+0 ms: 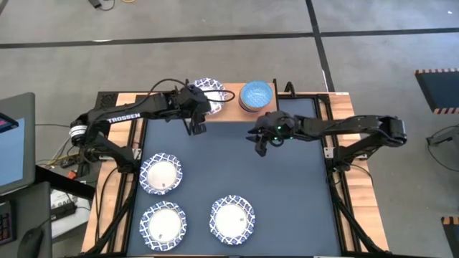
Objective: Place and stack bowls onto a shelf
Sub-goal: Put the top left white patterned bowl on the shelf, then stack the bottom right white patterned bowl on top of the white patterned bowl on the shelf
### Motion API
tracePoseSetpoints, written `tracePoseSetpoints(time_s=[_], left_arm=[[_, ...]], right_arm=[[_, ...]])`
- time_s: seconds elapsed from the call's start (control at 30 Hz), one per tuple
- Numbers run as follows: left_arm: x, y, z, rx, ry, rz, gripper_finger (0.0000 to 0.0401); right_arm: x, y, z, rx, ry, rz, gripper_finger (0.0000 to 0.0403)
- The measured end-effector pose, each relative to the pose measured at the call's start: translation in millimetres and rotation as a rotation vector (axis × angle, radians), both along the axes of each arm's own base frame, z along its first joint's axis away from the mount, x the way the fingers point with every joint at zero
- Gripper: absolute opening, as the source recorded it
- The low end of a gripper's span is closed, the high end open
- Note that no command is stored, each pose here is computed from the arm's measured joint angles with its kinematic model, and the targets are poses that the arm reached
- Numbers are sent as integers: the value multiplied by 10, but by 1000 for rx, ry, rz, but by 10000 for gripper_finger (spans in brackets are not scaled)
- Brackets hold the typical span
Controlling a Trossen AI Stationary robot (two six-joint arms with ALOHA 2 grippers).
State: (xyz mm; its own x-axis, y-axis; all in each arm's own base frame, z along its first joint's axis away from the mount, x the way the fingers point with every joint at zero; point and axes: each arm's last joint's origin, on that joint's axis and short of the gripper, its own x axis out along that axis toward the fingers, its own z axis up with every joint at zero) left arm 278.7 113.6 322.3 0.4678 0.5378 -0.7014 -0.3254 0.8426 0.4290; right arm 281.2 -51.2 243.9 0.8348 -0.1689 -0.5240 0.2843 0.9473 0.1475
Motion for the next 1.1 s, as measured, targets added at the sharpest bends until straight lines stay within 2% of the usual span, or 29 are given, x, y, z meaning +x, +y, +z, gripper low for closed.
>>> tracePoseSetpoints(time_s=[0.1, 0.17, 0.3, 0.43, 0.57, 0.7, 0.83, 0.97, 1.1], left_arm=[[-50, -101, 76, -4, 2, 101, 156], [-102, -219, 117, -15, -7, 119, 155], [-165, -501, 157, -77, -42, 104, 140], [-166, -815, 30, -169, -35, 38, 127], [-162, -1121, -251, -302, 0, -38, 124], [-160, -1368, -554, -347, -11, -104, 124], [-151, -1545, -803, -417, -48, -228, 124], [-112, -1626, -917, -480, -140, -316, 129], [-88, -1642, -943, -513, -192, -342, 147]], right_arm=[[94, 45, -142, 8, 40, 35, 157], [163, 99, -240, 3, 63, 67, 157], [285, 286, -416, -28, 107, 161, 157], [400, 496, -533, -8, 149, 267, 157], [529, 679, -588, 96, 161, 352, 158], [636, 876, -623, 229, 171, 444, 170], [704, 1083, -720, 321, 219, 487, 201], [744, 1230, -880, 383, 283, 477, 231], [784, 1327, -1039, 478, 343, 502, 240]])
